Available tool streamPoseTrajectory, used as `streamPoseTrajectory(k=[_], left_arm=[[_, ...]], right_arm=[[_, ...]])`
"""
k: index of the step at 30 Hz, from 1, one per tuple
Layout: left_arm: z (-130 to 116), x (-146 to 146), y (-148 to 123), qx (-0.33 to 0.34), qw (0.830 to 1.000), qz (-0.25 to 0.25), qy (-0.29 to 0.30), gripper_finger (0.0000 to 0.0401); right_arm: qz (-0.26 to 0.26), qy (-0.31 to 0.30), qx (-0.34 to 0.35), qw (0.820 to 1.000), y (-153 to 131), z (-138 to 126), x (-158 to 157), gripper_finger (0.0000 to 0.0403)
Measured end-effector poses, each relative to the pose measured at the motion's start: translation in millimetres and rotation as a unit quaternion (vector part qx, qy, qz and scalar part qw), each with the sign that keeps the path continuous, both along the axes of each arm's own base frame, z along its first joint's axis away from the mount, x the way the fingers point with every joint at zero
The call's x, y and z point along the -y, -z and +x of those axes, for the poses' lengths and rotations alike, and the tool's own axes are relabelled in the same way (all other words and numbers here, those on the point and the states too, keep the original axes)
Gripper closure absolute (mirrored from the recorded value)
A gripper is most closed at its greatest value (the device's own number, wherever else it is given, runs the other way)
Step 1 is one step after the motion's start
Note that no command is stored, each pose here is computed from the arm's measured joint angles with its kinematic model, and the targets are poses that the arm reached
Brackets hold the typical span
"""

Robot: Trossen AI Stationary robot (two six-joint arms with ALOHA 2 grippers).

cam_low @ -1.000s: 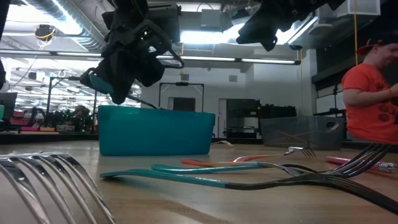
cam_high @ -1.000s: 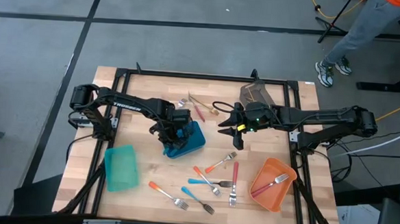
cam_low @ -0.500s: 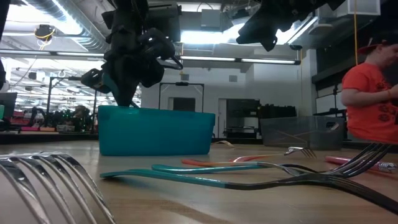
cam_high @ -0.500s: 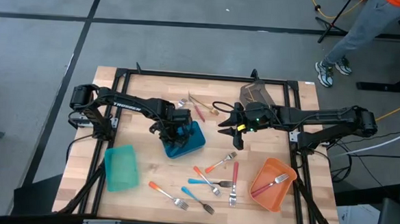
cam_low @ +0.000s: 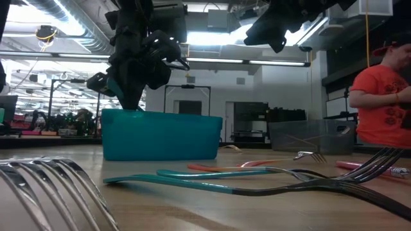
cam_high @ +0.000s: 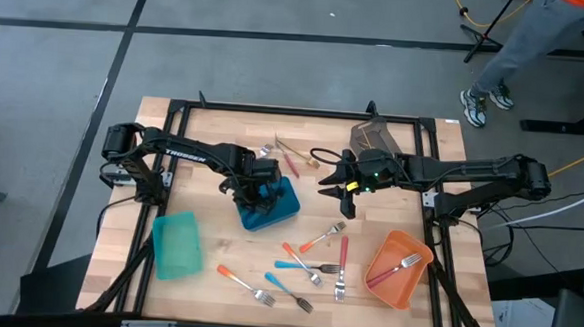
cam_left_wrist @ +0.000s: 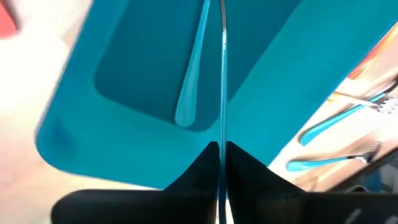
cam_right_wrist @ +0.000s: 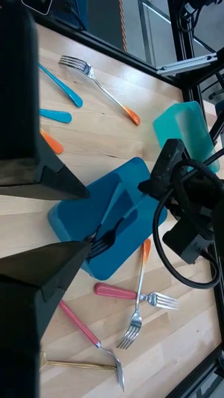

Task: Sort silverware by color (type)
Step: Put the top right blue fork into the dark blue bin

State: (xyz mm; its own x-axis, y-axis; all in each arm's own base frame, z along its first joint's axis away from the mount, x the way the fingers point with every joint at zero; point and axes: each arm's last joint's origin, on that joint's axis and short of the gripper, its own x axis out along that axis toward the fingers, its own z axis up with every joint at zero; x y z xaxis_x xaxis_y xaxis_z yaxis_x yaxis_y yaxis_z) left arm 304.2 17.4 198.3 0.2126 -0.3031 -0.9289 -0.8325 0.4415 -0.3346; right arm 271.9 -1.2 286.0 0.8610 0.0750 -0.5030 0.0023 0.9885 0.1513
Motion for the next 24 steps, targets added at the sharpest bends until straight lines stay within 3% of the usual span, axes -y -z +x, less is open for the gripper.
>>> streamPoseTrajectory(k=[12, 16, 24], left_arm=[[0.0, -1.0, 0.3, 0.018, 0.997, 0.033, 0.062, 0.0385], [-0.1, -2.4, 0.6, 0.015, 0.997, 0.057, 0.058, 0.0385], [-0.1, -1.9, 0.5, 0.016, 0.997, 0.051, 0.061, 0.0364]], right_arm=[[0.0, 0.0, 0.0, 1.0, 0.0, 0.0, 0.0, 0.0292], [0.0, 0.0, 0.0, 1.0, 0.0, 0.0, 0.0, 0.0292], [0.0, 0.0, -0.001, 1.0, 0.0, 0.0, 0.0, 0.0292]])
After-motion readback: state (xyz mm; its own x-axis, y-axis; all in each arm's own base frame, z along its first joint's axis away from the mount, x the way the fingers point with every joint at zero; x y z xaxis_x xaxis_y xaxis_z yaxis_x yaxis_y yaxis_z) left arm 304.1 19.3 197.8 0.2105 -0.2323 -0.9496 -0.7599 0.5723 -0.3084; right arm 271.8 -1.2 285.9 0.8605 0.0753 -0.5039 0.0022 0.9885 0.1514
